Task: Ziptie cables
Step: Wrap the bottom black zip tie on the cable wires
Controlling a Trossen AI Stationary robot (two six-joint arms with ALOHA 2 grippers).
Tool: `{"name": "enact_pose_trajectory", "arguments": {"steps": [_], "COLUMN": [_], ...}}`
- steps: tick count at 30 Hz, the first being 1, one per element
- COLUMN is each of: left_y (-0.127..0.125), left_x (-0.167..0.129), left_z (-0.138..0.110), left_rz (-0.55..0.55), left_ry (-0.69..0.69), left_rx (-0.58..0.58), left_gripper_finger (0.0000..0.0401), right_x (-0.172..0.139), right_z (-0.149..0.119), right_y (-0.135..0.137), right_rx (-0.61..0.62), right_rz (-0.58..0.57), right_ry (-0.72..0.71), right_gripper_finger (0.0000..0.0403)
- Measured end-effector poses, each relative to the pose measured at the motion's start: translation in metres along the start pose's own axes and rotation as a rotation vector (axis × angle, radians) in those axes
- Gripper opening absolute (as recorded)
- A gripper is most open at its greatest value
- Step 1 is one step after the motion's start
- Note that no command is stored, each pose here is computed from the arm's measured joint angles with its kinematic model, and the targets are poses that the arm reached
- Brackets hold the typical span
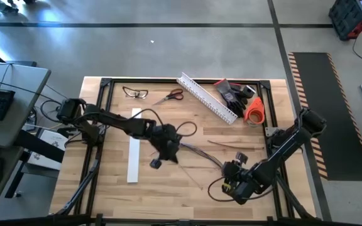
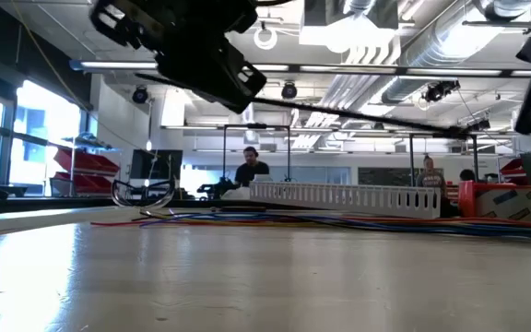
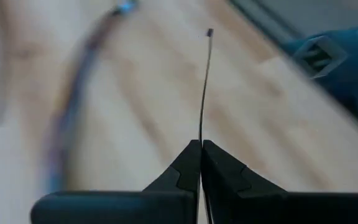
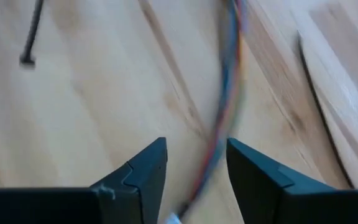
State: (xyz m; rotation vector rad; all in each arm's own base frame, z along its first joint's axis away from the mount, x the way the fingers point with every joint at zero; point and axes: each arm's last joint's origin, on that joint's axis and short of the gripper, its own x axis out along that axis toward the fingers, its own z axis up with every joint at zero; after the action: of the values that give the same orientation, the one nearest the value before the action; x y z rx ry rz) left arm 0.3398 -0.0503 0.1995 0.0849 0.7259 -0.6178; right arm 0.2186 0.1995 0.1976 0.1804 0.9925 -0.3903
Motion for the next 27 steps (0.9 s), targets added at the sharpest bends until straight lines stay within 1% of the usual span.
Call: {"name": "enact_pose_trajectory", "arguments": {"steps": [2, 5, 7, 10, 14, 19, 21, 24, 27], "left_y": [-0.005, -0.004, 0.0, 0.004, 0.007, 0.011, 0.013, 0.018, 0.022], "left_x": [0.009, 0.023, 0.033, 0.05, 0.07, 0.084, 0.086, 0.084, 0.082], "left_z": [-0.001, -0.009, -0.016, -0.03, -0.04, -0.044, -0.044, -0.045, -0.046], "left_rz": [-0.058, -0.129, -0.152, -0.214, -0.286, -0.305, -0.302, -0.294, -0.286], "left_ry": [-0.001, 0.015, 0.033, 0.09, 0.136, 0.185, 0.183, 0.182, 0.174], "left_rx": [-0.024, -0.075, -0.115, -0.184, -0.245, -0.256, -0.253, -0.256, -0.254], "left_gripper_finger": [0.0, 0.0, 0.0, 0.0, 0.0, 0.0, 0.0, 0.0, 0.0], "right_x": [0.005, 0.022, 0.036, 0.052, 0.055, 0.072, 0.08, 0.093, 0.099], "right_z": [0.002, 0.007, 0.005, 0.002, 0.011, 0.017, 0.02, 0.022, 0.026], "right_y": [0.013, 0.037, 0.05, 0.067, 0.091, 0.113, 0.12, 0.125, 0.127], "right_rx": [-0.046, -0.147, -0.261, -0.496, -0.839, -1.312, -1.473, -1.659, -1.78], "right_rz": [0.053, 0.162, 0.213, 0.225, 0.202, 0.071, 0.032, 0.01, 0.0], "right_ry": [-0.089, -0.173, -0.205, -0.238, -0.277, -0.217, -0.197, -0.163, -0.163], "right_gripper_finger": [0.0143, 0.0137, 0.0134, 0.0134, 0.0134, 0.0147, 0.0156, 0.0162, 0.0159]}}
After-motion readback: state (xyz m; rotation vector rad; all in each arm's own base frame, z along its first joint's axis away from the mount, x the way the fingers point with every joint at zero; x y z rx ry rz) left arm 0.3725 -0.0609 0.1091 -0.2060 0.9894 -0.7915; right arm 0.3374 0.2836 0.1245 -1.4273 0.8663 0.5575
